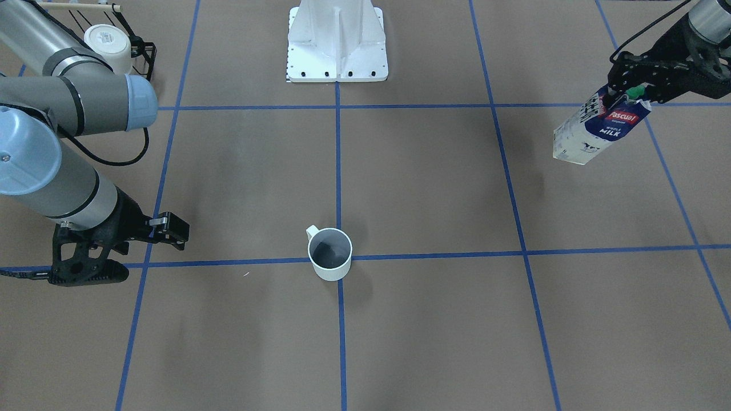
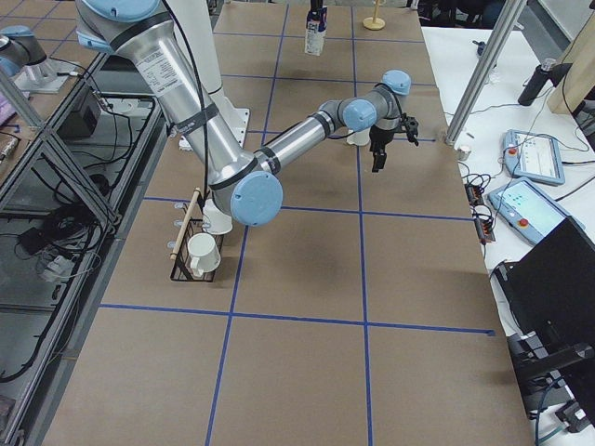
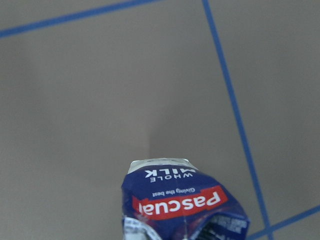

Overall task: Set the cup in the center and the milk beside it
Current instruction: 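Carry the Pascual milk carton with the left gripper toward the mug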

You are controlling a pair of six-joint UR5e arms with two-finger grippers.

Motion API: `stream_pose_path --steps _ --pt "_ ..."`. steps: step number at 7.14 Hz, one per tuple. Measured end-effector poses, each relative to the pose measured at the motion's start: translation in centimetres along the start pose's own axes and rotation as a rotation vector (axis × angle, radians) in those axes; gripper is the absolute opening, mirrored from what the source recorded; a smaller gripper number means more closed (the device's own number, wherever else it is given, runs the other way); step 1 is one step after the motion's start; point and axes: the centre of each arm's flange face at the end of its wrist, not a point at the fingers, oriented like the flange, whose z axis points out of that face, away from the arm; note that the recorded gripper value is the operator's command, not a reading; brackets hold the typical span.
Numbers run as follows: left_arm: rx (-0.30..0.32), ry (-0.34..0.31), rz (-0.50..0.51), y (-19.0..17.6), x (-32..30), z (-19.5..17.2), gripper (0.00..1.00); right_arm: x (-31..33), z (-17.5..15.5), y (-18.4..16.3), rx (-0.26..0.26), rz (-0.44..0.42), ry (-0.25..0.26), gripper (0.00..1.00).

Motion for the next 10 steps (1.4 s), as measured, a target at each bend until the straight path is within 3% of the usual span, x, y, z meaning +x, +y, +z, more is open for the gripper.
stream_pose_path --steps 3,5,7,10 --pt "-0.041 -0.079 -0.119 -11.1 11.9 -3.5 0.00 1.2 -0.1 0.6 -0.006 0.006 -0.007 1.00" --pt "-0.045 -0.073 -0.203 -16.8 19.0 -0.5 0.00 1.8 0.0 1.1 -0.009 0.010 -0.008 1.00" --pt "-0.005 -0.039 -0.284 -21.6 23.1 4.1 0.00 2.3 0.2 1.4 -0.012 0.013 -0.007 1.00" --pt "0.013 -0.065 -0.339 -25.2 31.4 8.4 0.00 2.5 0.2 1.5 -0.013 0.014 -0.006 1.00"
